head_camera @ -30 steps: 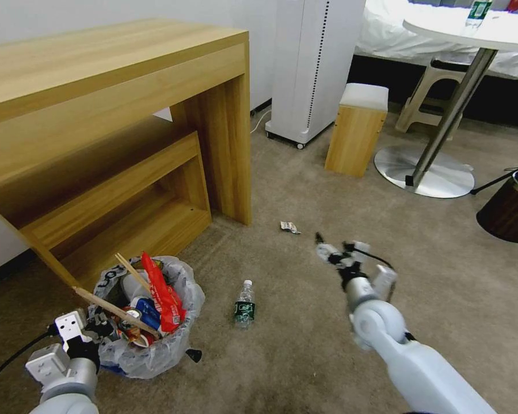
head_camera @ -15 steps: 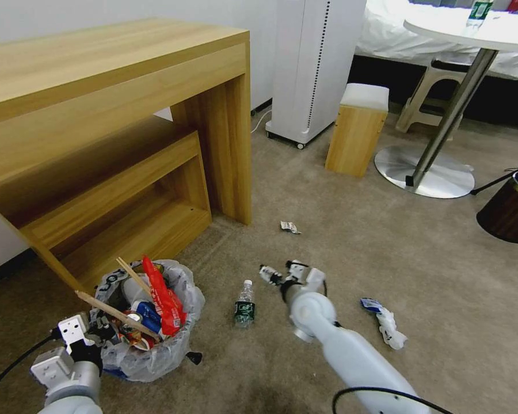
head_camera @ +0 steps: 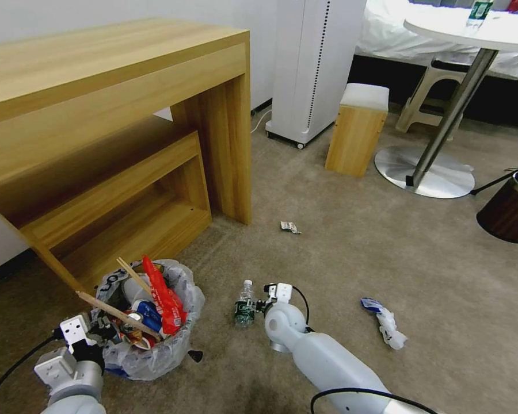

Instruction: Pick up the trash bin and place the garbage on the floor into it.

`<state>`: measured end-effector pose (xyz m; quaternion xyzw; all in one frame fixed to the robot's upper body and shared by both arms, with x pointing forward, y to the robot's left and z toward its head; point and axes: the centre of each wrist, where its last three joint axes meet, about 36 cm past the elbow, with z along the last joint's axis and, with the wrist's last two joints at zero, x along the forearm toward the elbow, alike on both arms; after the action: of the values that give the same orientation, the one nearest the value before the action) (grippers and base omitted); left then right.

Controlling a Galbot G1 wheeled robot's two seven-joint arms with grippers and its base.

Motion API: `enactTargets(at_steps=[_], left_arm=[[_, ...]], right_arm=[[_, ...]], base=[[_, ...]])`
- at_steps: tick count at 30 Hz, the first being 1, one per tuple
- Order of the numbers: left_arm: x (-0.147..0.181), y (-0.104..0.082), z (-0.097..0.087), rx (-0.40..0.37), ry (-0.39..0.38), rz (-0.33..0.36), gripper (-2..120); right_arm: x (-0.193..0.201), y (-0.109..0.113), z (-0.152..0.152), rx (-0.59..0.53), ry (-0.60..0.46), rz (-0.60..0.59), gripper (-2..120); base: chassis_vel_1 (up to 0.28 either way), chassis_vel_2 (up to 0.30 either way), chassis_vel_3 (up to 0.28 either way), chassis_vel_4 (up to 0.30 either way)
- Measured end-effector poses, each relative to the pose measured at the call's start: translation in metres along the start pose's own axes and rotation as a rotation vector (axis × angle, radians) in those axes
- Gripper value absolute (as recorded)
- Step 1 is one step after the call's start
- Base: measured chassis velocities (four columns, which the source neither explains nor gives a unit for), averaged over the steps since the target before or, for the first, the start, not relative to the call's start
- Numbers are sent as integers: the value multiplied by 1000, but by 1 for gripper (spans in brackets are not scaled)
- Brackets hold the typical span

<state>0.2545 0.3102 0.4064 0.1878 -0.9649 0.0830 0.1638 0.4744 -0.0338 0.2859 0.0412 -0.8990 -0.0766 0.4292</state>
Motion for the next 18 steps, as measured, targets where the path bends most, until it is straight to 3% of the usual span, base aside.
enactTargets(at_steps=[18], left_arm=[[4,-2,-5,11,-21,21,1]], right_arm=[[-36,17,37,196,37,6,100]], base=[[0,0,0,0]])
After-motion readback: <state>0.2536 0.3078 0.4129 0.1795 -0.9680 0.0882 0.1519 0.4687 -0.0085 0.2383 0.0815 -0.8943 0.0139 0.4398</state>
